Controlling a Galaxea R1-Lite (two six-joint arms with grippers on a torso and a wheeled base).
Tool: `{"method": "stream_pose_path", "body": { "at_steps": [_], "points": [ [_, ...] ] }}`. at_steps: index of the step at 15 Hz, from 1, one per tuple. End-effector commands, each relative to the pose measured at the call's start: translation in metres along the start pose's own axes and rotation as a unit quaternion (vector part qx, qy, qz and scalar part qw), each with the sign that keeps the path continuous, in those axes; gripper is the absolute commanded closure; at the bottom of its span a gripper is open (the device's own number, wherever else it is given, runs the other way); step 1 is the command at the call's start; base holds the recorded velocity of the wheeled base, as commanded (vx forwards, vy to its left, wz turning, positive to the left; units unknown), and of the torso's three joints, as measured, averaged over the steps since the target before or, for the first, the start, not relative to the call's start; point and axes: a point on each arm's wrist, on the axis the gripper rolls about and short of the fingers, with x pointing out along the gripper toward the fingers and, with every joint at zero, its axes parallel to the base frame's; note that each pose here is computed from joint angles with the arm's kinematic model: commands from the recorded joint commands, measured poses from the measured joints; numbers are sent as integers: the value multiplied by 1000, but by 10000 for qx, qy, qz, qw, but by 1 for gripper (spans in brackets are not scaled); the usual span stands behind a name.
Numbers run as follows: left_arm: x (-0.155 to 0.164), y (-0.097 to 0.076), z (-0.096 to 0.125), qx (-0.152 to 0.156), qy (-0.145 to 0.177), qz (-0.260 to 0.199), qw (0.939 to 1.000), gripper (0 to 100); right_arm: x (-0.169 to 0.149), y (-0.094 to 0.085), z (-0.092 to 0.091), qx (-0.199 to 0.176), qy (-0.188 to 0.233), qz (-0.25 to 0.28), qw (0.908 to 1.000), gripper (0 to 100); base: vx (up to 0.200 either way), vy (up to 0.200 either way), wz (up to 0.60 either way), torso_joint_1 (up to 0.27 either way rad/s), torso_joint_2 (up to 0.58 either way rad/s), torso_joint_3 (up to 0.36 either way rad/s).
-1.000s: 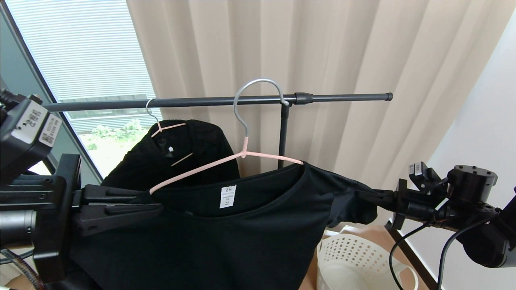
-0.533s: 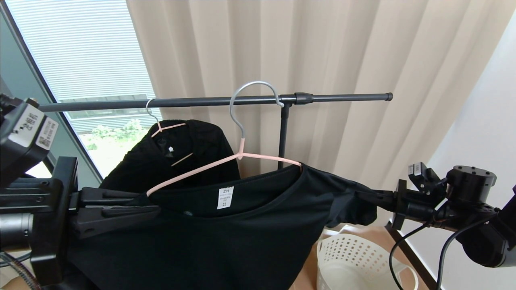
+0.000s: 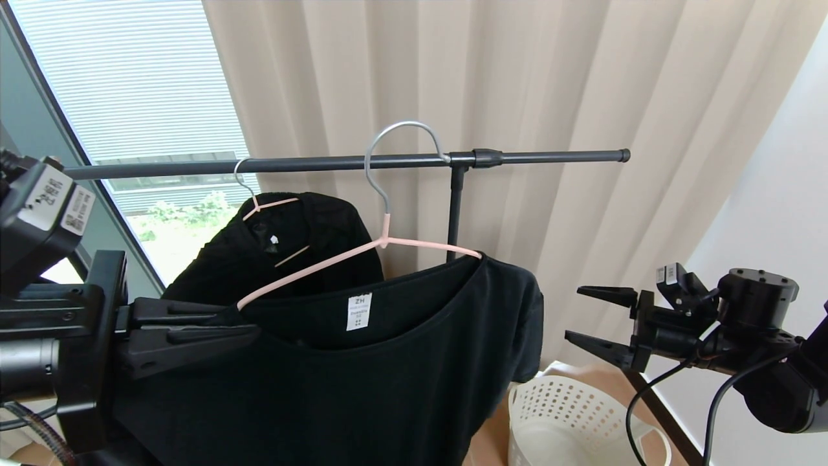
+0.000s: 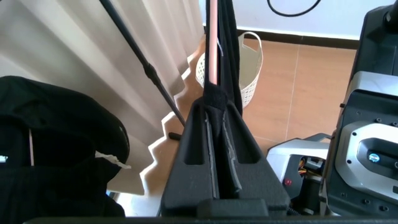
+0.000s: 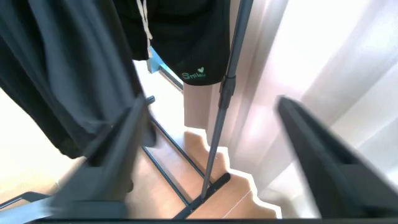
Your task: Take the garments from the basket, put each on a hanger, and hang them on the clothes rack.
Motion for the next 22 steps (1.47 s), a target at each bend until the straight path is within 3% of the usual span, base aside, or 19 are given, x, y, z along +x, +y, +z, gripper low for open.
{"method": "stream_pose_path", "body": {
  "at_steps": [1,4,8,14,18,22],
  "points": [
    [2,0,-3,-74,-1,0,10000,100,-1,1,3,-36,-22,-4,10000,0,0,0,0,0,0,0],
    [2,0,-3,-113,-1,0,9999,100,0,3,4,-41,-25,34,10000,0,0,0,0,0,0,0],
    [2,-1,-9,-234,71,12,9997,100,-2,17,18,-216,-123,135,9996,0,0,0,0,0,0,0],
    [-4,-7,-12,-448,62,101,9989,100,-8,53,55,-697,-414,370,9960,0,0,0,0,0,0,0],
    [-8,-9,-12,-524,132,319,9980,100,-1,77,73,-953,-457,-84,9944,0,0,0,0,0,0,0],
    [-10,-13,-15,-736,190,399,9963,100,9,85,80,-987,-405,-608,9924,0,0,0,0,0,0,0]
  ]
}}
